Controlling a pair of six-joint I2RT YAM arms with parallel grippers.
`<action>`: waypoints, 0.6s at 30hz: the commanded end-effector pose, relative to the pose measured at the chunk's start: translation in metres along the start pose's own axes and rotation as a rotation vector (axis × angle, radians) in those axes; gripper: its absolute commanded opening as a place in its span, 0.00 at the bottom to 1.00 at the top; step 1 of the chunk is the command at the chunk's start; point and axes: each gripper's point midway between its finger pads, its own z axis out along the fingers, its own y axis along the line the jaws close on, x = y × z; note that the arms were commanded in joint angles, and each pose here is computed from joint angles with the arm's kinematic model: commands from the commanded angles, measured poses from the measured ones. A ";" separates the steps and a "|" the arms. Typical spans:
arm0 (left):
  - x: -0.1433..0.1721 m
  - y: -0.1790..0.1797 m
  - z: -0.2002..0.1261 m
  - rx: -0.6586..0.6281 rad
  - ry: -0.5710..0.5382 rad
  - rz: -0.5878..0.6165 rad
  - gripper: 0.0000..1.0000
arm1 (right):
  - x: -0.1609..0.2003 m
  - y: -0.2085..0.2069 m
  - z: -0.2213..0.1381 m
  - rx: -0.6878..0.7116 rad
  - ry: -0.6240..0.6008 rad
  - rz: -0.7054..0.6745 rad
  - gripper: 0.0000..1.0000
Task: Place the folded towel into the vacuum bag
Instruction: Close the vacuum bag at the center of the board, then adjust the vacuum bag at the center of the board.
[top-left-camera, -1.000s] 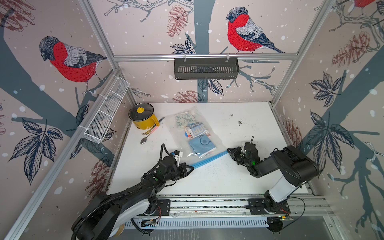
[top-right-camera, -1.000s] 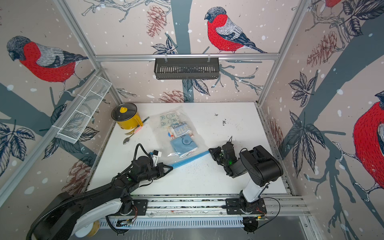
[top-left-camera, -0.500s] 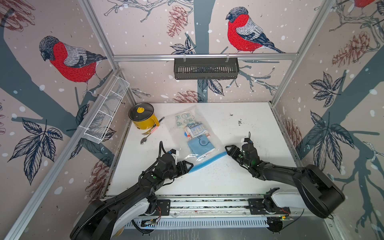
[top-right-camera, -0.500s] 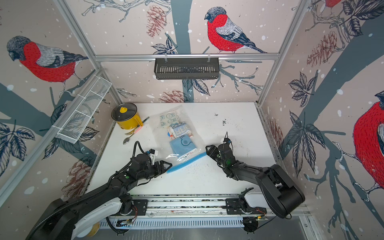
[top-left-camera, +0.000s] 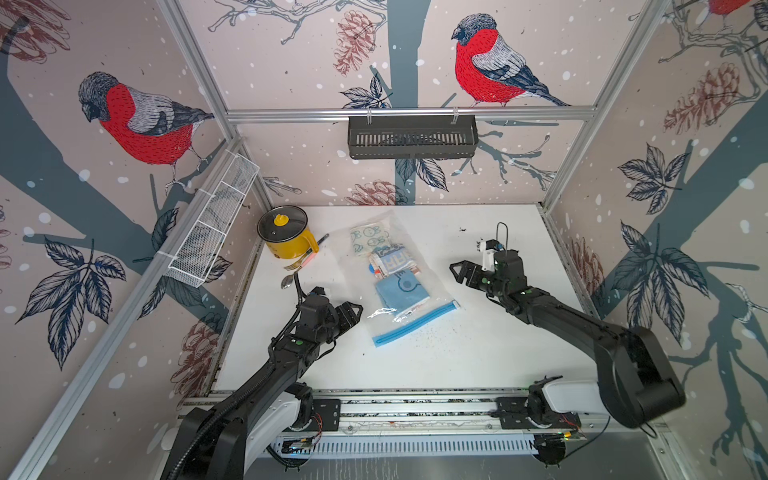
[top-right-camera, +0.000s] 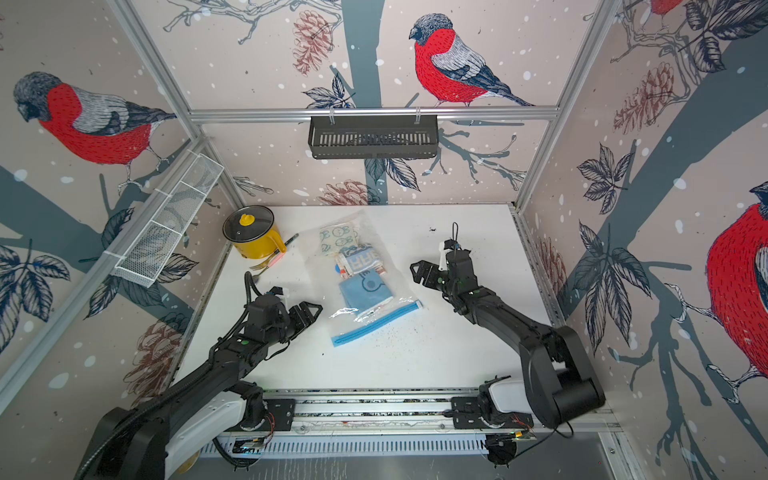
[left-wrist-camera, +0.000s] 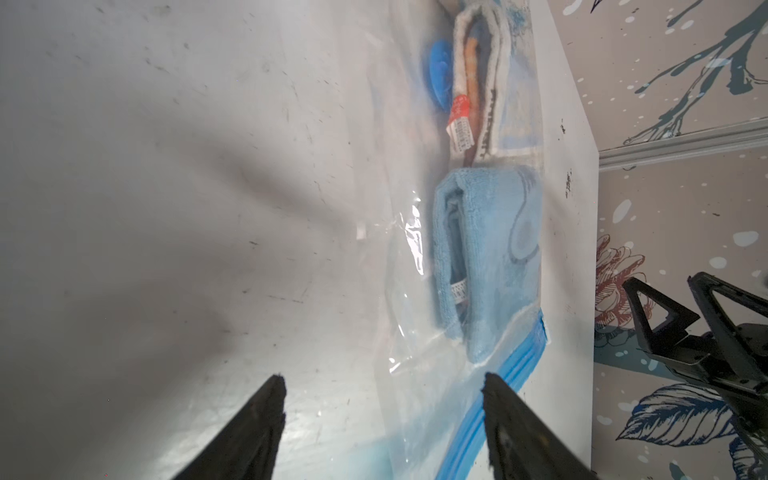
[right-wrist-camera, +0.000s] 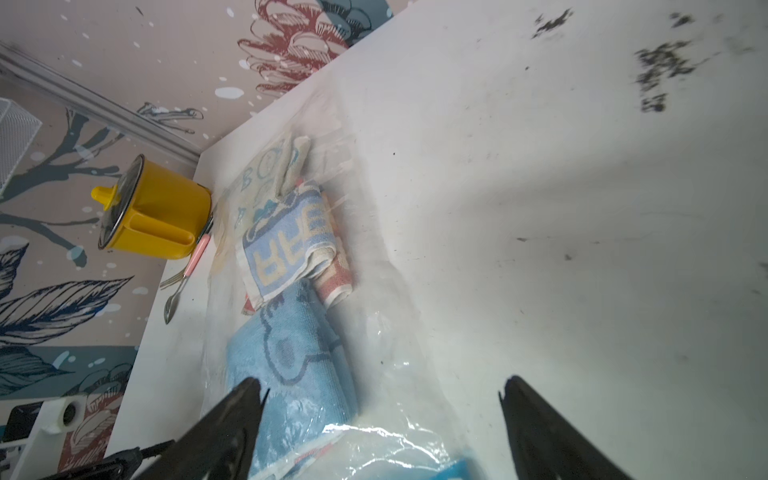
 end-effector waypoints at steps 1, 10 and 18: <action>-0.028 -0.016 0.003 0.058 -0.098 0.026 0.74 | 0.012 0.012 0.025 -0.121 0.113 -0.049 0.91; -0.044 -0.009 0.019 0.064 -0.138 -0.004 0.71 | 0.036 0.001 0.085 -0.219 0.260 -0.003 0.87; -0.049 -0.022 0.034 0.114 -0.101 0.007 0.60 | 0.071 0.018 0.110 -0.321 0.384 -0.017 0.82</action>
